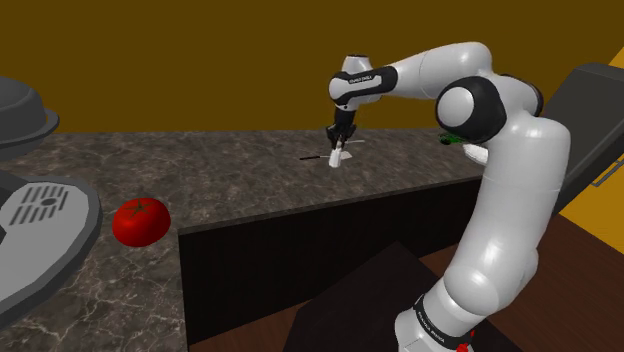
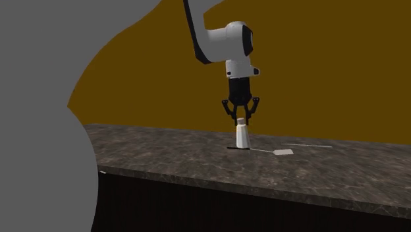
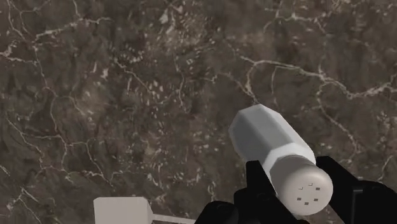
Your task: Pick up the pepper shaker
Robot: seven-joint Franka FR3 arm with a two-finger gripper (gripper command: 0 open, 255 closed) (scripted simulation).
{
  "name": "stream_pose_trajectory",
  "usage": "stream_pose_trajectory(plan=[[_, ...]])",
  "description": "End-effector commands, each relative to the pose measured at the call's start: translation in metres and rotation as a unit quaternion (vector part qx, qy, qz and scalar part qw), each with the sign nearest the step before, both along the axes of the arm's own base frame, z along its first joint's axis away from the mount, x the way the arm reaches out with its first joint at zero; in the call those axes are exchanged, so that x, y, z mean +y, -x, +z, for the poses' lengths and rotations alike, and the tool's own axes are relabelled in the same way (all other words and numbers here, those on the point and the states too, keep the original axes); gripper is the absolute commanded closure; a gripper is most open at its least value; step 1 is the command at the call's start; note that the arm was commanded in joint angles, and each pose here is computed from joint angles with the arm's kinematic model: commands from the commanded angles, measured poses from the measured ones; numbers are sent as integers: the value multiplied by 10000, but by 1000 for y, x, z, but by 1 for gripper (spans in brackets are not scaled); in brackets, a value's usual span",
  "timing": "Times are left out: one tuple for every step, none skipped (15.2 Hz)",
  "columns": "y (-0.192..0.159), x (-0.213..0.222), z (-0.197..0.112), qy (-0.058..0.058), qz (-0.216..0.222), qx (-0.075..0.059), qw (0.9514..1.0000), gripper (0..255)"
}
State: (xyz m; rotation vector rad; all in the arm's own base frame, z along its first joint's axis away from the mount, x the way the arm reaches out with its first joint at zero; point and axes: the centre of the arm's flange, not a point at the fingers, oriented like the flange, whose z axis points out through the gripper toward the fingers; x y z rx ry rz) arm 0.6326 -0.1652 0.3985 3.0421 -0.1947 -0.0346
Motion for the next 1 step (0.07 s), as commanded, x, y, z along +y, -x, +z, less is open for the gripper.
stream_pose_trajectory(plan=[[0,0,4,0,0,1,10000,255]])
